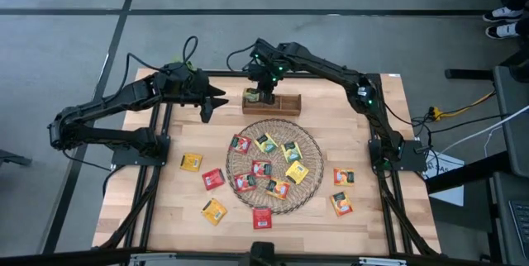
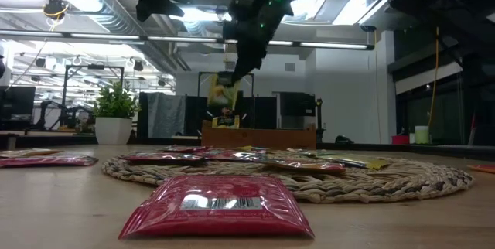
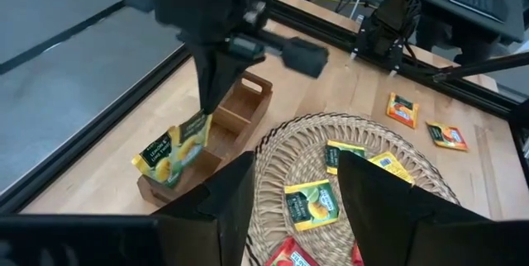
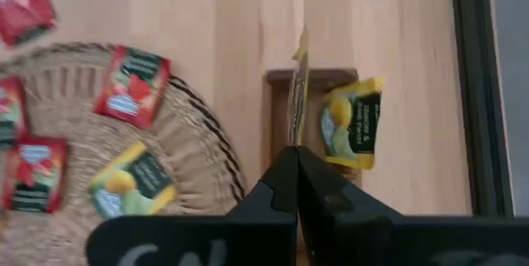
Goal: Pick & Place Tea
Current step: Put the yellow tea bag into the left of the wooden organizer
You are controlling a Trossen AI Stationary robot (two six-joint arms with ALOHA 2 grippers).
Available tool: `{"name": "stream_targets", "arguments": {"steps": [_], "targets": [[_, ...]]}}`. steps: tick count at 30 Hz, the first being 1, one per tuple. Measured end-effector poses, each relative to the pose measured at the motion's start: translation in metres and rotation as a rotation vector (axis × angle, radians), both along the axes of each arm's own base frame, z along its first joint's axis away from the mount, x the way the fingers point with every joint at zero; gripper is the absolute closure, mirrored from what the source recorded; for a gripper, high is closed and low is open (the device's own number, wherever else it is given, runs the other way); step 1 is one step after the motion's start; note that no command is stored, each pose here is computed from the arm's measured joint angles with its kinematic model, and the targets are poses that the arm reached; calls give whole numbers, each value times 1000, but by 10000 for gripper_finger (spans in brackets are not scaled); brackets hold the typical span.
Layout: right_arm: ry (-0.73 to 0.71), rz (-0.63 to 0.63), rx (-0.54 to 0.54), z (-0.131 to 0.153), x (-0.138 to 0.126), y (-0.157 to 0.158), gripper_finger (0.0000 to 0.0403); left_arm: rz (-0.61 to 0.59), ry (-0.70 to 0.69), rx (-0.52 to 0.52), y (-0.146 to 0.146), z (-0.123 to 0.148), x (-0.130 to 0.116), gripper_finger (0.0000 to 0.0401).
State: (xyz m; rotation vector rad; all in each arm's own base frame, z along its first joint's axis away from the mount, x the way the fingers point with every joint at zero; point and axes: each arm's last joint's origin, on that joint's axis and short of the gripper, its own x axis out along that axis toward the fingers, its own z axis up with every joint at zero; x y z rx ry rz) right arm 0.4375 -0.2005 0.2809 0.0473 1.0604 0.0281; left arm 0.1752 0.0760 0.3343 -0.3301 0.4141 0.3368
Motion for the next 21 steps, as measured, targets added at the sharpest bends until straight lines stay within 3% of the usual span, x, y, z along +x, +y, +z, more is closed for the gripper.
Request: {"name": "stream_targets", "arguments": {"steps": [21], "targets": [[50,34,-20,-29,3,-18,403,18,4,10,1,0,0,232]]}}
